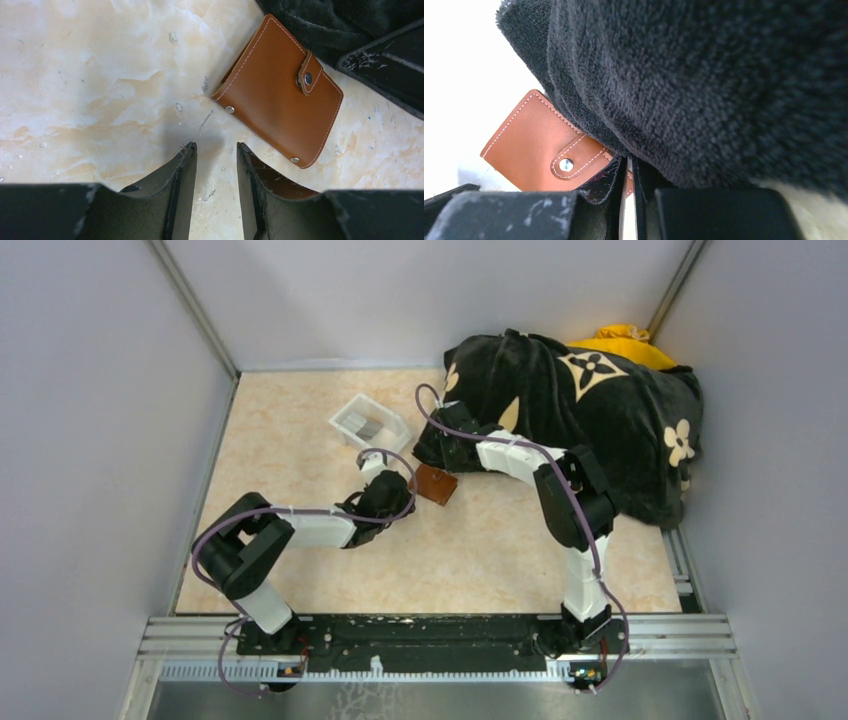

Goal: Put the credit cards into the card holder
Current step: Close the card holder at the center of the board.

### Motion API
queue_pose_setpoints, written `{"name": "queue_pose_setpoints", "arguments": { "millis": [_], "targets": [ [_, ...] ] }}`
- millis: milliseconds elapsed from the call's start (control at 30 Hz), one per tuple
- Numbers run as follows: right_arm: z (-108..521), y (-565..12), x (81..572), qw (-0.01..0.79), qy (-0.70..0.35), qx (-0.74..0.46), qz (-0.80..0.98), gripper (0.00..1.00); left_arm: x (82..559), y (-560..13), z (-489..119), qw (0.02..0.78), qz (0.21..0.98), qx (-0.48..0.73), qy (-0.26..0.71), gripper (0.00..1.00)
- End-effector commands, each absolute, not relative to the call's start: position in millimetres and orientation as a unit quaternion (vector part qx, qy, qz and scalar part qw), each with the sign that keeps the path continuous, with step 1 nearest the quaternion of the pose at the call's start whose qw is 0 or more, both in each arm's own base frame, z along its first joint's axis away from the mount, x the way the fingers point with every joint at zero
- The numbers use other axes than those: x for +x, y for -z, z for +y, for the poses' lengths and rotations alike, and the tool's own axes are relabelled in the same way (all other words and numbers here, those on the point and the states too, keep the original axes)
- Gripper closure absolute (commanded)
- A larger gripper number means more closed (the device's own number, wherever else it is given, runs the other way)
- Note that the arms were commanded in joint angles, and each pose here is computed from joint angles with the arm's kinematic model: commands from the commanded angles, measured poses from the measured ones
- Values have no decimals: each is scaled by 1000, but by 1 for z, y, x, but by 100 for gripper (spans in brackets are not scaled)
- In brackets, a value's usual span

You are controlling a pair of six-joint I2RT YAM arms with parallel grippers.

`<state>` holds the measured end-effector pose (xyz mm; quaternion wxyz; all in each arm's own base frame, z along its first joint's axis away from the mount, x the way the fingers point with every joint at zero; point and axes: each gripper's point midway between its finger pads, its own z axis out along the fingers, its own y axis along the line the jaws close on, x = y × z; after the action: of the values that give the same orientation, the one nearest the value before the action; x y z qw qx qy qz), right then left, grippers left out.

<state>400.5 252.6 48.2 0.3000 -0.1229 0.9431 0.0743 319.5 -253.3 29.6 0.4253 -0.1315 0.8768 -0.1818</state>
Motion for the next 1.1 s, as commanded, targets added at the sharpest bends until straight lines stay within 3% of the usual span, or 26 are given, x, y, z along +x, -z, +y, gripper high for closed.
{"name": "queue_pose_setpoints", "arguments": {
  "millis": [0,1067],
  "targets": [
    [253,-41,404,300,-78,-117,944,92,307,2,-239,393,902,-118,133,58],
    [289,-41,347,290,-99,-153,939,96,296,21,-197,390,907,-137,79,59]
  ]
}}
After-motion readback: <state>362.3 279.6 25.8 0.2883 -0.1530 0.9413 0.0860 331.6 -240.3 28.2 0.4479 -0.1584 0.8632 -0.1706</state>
